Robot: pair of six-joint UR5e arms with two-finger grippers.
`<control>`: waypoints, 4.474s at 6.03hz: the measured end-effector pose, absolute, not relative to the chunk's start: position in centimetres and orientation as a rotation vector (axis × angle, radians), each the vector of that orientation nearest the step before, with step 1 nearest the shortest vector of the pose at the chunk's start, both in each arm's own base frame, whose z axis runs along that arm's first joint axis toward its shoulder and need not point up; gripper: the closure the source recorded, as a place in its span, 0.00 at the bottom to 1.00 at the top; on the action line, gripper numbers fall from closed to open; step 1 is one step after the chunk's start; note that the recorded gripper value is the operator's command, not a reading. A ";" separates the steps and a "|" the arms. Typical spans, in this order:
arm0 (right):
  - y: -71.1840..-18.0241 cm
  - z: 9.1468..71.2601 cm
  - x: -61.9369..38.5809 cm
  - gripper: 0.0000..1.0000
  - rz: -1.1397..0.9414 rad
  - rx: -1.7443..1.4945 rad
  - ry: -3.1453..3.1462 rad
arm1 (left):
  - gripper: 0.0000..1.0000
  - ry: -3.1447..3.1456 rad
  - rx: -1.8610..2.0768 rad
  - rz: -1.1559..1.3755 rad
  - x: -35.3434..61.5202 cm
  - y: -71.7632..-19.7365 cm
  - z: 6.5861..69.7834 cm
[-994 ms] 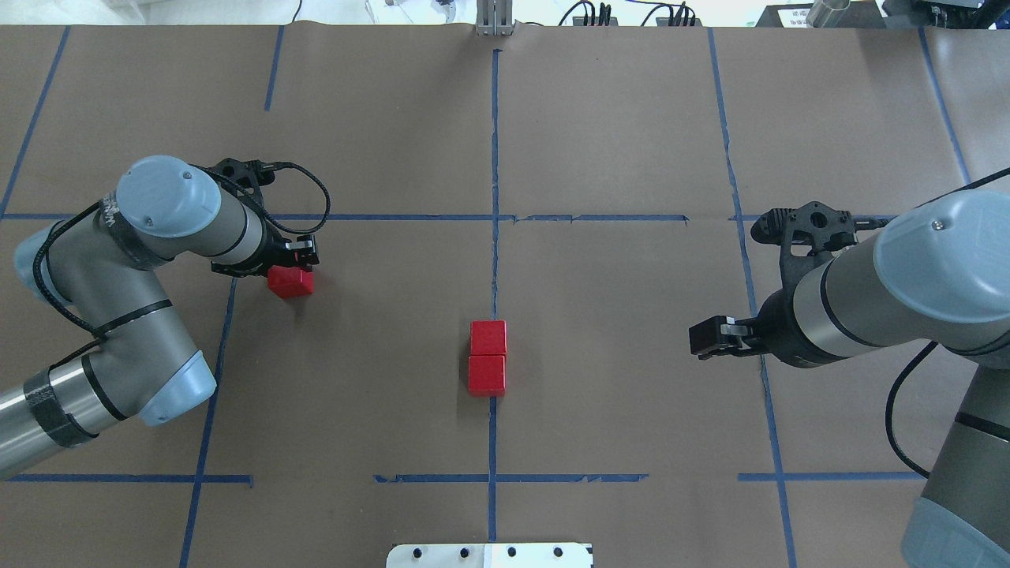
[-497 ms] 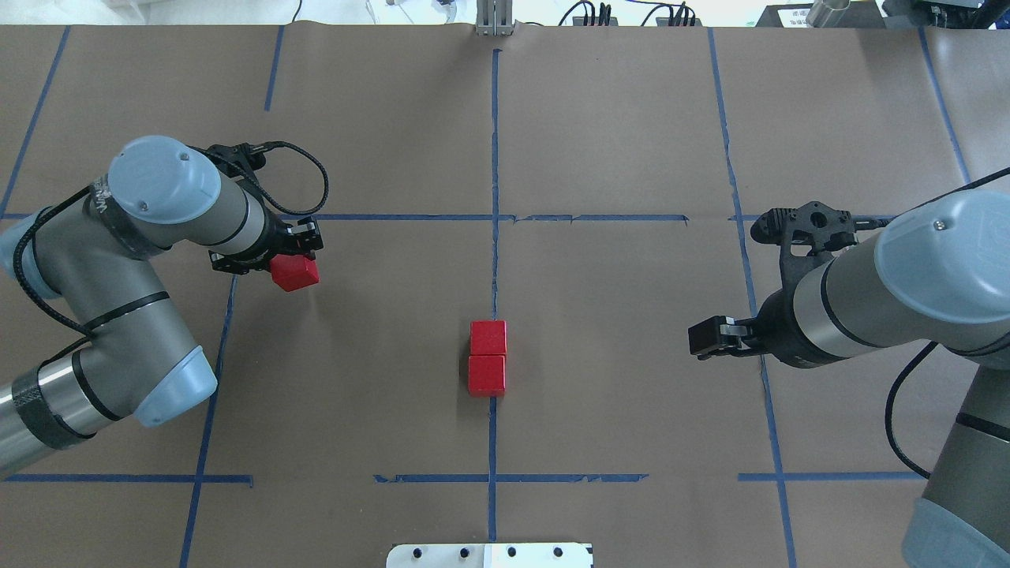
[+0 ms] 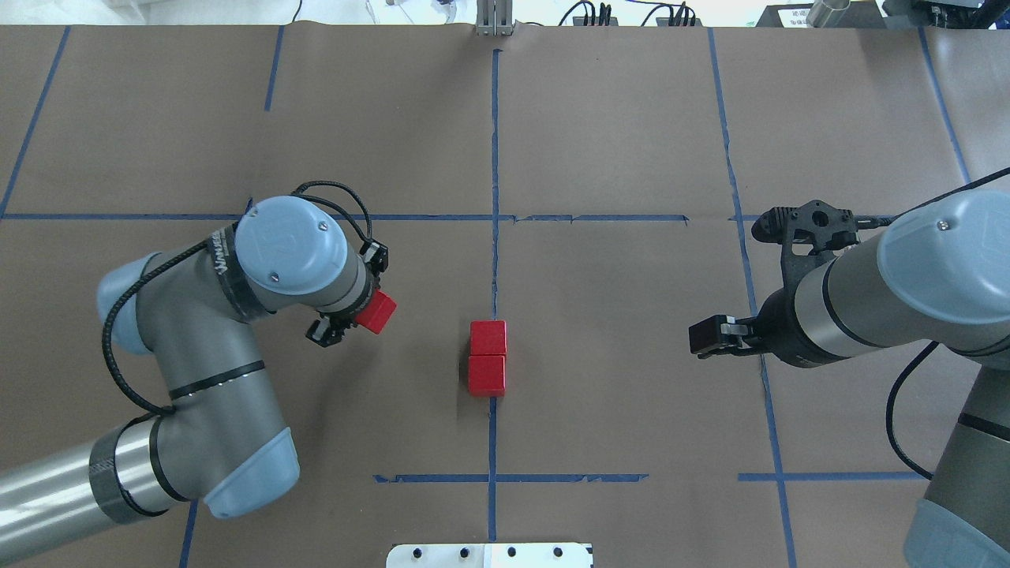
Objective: Form red blocks into L shape at center
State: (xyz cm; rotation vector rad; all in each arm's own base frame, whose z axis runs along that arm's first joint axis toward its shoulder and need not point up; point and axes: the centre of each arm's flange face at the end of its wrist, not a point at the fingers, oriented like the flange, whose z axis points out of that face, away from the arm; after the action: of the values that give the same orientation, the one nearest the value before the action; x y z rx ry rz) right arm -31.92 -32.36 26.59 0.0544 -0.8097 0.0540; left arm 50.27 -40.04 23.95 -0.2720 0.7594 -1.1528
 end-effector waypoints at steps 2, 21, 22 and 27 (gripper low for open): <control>-32.3 26.4 -31.7 0.00 0.055 0.060 -0.814 | 0.98 0.705 -0.419 -1.408 52.3 -38.7 21.1; -31.6 26.6 -32.5 0.00 0.053 0.045 -0.806 | 0.00 0.671 -0.526 -1.579 60.2 -39.2 17.8; -31.6 26.7 -32.5 0.00 0.053 0.044 -0.806 | 0.00 0.714 -0.534 -1.585 58.4 -40.0 16.2; -32.1 27.7 -30.2 0.00 0.083 0.026 -0.800 | 0.00 0.867 -0.300 -1.136 49.2 -40.7 16.4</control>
State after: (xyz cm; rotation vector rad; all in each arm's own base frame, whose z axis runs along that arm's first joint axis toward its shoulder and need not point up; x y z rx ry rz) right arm -30.21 -32.14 27.66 0.0264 -0.7995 0.0835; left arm 49.22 -40.72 16.42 -0.2996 0.8670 -1.1360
